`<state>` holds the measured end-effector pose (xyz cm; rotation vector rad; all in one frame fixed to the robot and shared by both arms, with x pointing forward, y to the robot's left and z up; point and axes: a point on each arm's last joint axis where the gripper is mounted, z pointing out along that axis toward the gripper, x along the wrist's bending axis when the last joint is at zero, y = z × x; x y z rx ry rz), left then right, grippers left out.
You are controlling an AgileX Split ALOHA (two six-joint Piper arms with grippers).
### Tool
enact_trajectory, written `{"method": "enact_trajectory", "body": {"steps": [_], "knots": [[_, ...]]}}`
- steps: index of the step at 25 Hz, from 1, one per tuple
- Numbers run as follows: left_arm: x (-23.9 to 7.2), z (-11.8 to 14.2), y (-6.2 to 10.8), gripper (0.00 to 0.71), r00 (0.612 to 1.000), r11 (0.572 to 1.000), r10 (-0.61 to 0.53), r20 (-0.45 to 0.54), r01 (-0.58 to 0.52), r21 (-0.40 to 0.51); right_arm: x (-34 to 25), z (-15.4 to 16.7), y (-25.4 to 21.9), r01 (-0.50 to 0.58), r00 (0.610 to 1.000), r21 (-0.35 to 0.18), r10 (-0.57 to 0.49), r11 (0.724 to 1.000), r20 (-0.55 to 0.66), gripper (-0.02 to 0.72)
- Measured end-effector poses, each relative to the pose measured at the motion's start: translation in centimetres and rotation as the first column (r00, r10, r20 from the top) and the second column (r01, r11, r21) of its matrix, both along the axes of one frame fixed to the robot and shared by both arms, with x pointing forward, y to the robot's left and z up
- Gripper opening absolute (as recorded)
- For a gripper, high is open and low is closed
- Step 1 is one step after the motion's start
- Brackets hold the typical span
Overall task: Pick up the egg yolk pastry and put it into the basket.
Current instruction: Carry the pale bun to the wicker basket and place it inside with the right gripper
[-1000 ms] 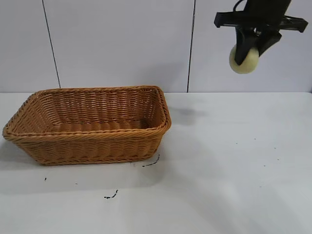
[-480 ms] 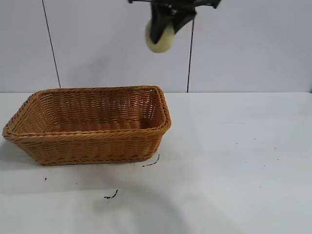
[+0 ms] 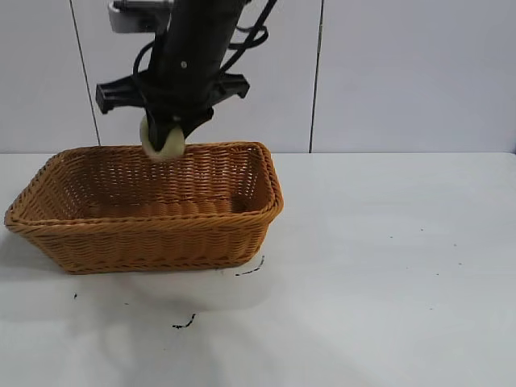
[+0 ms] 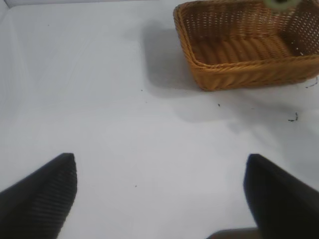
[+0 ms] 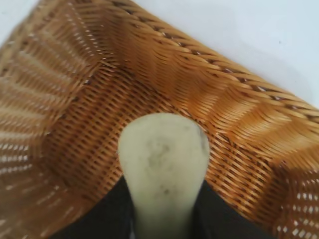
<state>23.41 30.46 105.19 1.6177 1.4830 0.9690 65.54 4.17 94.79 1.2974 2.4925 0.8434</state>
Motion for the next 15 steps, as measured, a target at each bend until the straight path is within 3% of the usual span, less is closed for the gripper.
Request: {"method": "enact_trajectory", "body": {"steps": [3,5,6,11,15], "knots": [[0.0,0.0,0.0,0.693,1.0,1.0,0.0,0.0,0.0,0.0,0.0,0.0,0.0,0.003,1.0,0.006,-0.002,1.0,-0.005,0.197],[0.0,0.0,0.0,0.693,1.0,1.0,0.0,0.0,0.0,0.0,-0.1,0.0,0.1,0.006,1.0,0.01,-0.005,1.0,-0.017,0.267],[0.0,0.0,0.0,0.693,1.0,1.0,0.0,0.0,0.0,0.0,-0.1,0.0,0.1,0.006,1.0,0.01,-0.005,1.0,-0.017,0.267],[0.0,0.0,0.0,0.693,1.0,1.0,0.0,0.0,0.0,0.0,-0.4,0.2,-0.1,0.003,0.999,-0.006,-0.004,1.0,-0.049,0.588],[0.0,0.0,0.0,0.693,1.0,1.0,0.0,0.0,0.0,0.0,-0.6,3.2,-0.3,-0.002,1.0,0.002,0.002,1.0,-0.025,0.629]]}}
